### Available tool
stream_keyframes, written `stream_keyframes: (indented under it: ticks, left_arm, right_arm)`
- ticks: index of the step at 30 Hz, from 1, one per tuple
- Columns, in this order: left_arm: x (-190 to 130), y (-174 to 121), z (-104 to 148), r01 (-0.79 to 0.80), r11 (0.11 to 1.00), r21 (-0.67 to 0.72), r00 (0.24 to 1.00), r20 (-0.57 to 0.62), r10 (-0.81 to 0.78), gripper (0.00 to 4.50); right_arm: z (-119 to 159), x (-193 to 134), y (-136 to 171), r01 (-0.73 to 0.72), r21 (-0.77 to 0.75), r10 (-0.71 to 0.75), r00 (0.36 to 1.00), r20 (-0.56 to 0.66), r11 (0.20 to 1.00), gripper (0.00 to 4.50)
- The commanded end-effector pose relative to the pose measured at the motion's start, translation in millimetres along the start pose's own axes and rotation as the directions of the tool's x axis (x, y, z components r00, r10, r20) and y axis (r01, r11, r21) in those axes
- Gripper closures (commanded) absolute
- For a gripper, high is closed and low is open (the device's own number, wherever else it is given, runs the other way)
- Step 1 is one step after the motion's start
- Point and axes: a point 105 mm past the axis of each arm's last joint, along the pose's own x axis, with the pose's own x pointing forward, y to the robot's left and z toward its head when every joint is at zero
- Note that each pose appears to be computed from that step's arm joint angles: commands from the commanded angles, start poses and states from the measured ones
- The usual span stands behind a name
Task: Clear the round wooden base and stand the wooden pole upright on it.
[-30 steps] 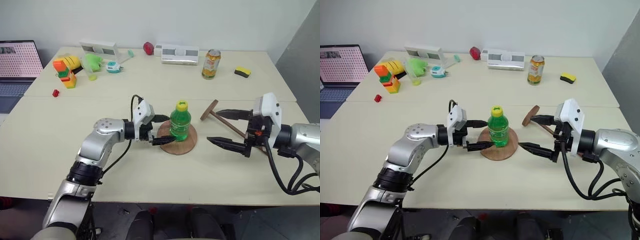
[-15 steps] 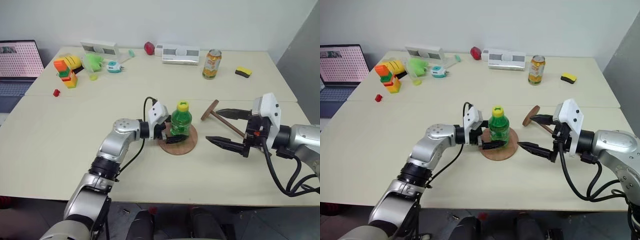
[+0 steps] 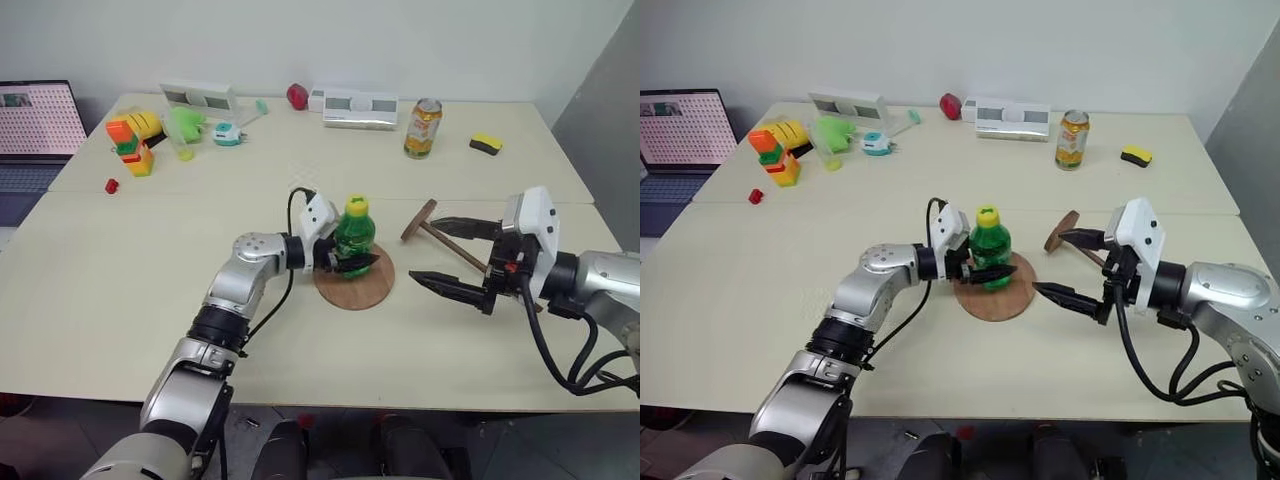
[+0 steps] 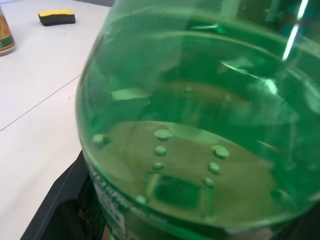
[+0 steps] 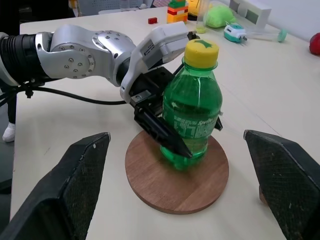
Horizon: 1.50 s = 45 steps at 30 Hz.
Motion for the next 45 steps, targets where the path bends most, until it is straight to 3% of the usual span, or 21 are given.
stream_keyframes:
  ticks: [1, 5, 8, 10, 15, 22, 27, 33, 38, 45]
  left_arm:
    - [-32.8, 41.3, 50.7, -0.223, 0.975, 0.017, 0.967, 0.131, 0.219, 1.19]
    - [-74.5, 103.5, 56.2, -0.556, 0.829, -0.062, 0.822, 0.106, 0.559, 1.19]
    - [-102.7, 143.3, 34.0, -0.754, 0.648, -0.11, 0.651, 0.007, 0.759, 1.19]
    - [-113.6, 157.3, 24.2, -0.822, 0.556, -0.127, 0.563, -0.028, 0.826, 1.19]
    - [-115.7, 166.5, 5.4, -0.877, 0.462, -0.133, 0.474, -0.085, 0.876, 1.19]
    - [-119.6, 166.9, -8.9, -0.886, 0.429, -0.174, 0.451, -0.114, 0.885, 1.19]
    - [-120.2, 166.2, -7.5, -0.871, 0.448, -0.201, 0.474, -0.104, 0.874, 0.05]
    - [-130.7, 164.4, -8.6, -0.86, 0.491, -0.137, 0.506, -0.111, 0.856, 0.05]
    - [-132.3, 151.0, -15.9, -0.816, 0.575, -0.047, 0.575, -0.151, 0.804, 0.05]
    - [-148.2, 128.5, -12.2, -0.787, 0.617, -0.006, 0.607, -0.192, 0.771, 0.05]
  right_arm:
    - [7.8, 0.2, 6.7, -0.011, -0.021, 0.011, 0.999, 0.033, 1.0, 0.0]
    - [6.3, 3.9, 8.4, -0.006, -0.008, 0.006, 0.999, 0.048, 1.0, 0.0]
    - [7.1, 8.3, 7.9, -0.008, -0.003, 0.008, 0.998, 0.064, 1.0, 0.0]
    - [8.0, 10.4, 6.8, -0.009, -0.003, 0.009, 0.998, 0.07, 1.0, 0.0]
    - [10.4, 11.6, 5.1, -0.001, -0.008, 0.001, 0.997, 0.076, 1.0, 0.0]
    - [10.1, 10.0, 6.7, 0.011, -0.005, -0.011, 0.997, 0.076, 1.0, 0.0]
    - [9.4, 9.7, 7.8, 0.01, -0.003, -0.01, 0.997, 0.078, 1.0, 0.0]
    - [7.9, 10.3, 8.2, 0.002, -0.001, -0.002, 0.997, 0.076, 1.0, 0.0]
    - [8.0, 11.3, 7.7, -0.002, 0.0, 0.002, 0.997, 0.077, 1.0, 0.0]
    - [7.5, 11.8, 6.7, -0.005, 0.0, 0.005, 0.997, 0.079, 1.0, 0.0]
